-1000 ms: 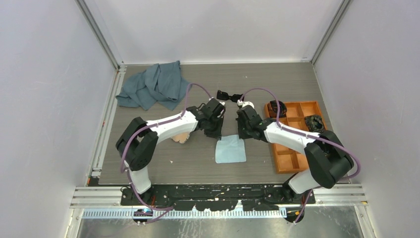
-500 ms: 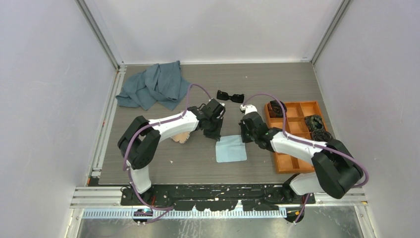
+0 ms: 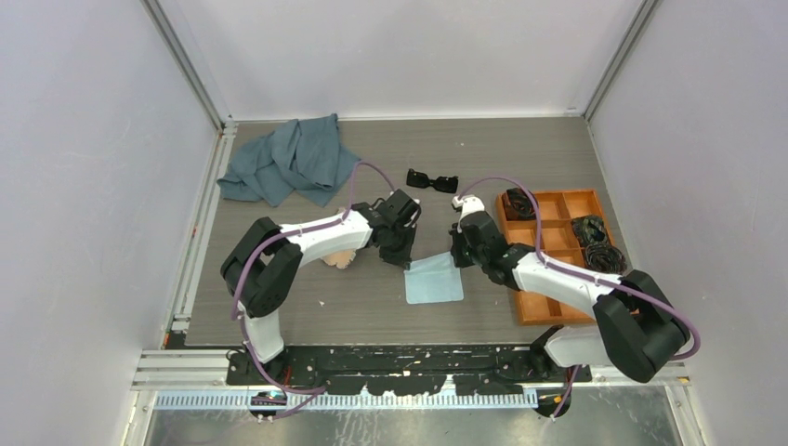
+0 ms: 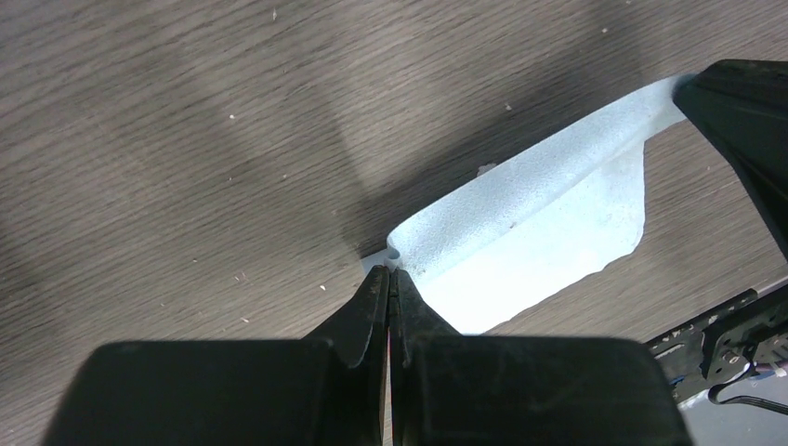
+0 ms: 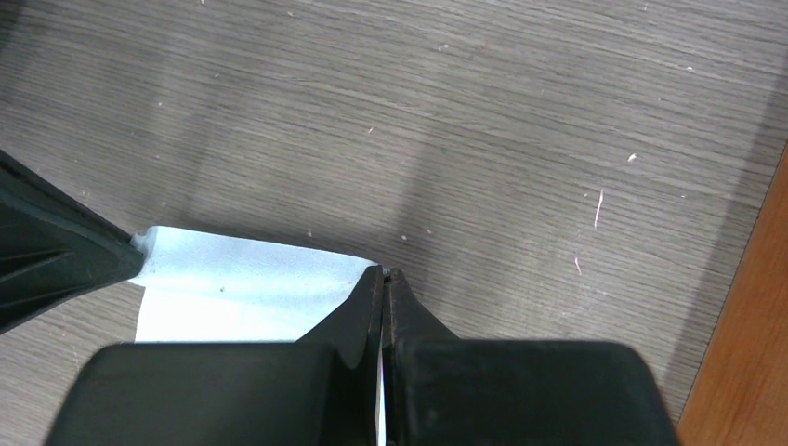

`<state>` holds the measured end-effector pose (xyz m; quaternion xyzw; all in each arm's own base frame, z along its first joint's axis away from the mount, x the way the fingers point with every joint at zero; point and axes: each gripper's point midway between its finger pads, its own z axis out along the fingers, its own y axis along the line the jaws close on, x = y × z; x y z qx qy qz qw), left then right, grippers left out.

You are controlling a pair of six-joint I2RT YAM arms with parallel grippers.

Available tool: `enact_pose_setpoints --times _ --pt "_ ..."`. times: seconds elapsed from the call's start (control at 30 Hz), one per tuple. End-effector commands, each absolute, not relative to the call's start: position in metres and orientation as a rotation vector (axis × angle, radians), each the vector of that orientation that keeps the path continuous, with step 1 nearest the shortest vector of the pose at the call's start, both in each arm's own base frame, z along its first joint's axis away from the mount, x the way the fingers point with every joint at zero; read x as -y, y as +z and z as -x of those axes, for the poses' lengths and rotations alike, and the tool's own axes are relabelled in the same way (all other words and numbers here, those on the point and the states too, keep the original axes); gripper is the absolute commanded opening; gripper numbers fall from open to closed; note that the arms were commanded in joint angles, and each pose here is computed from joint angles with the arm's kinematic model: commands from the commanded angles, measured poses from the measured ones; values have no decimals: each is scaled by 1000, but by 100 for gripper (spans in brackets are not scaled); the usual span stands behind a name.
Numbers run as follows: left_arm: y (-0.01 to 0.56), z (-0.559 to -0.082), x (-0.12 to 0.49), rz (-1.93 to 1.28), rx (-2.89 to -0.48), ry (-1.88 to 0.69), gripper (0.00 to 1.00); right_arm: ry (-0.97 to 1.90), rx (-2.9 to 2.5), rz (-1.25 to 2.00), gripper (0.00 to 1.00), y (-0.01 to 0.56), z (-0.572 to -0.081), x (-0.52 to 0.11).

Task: Organize the sunglasses
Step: Fold the glasses cleaning cloth at the center of the board.

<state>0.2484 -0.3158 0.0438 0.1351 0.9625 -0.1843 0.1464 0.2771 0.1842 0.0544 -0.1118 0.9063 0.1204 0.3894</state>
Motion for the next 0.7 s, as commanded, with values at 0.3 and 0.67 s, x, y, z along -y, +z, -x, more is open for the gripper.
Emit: enact_pose_setpoints --times 0.3,0.67 --pt "62 -246 321 -378 -2727 -615 0 365 -2244 258 1 68 -274 -193" --pt "63 -239 322 -394 -2730 -622 0 384 -2272 213 1 67 -262 -192"
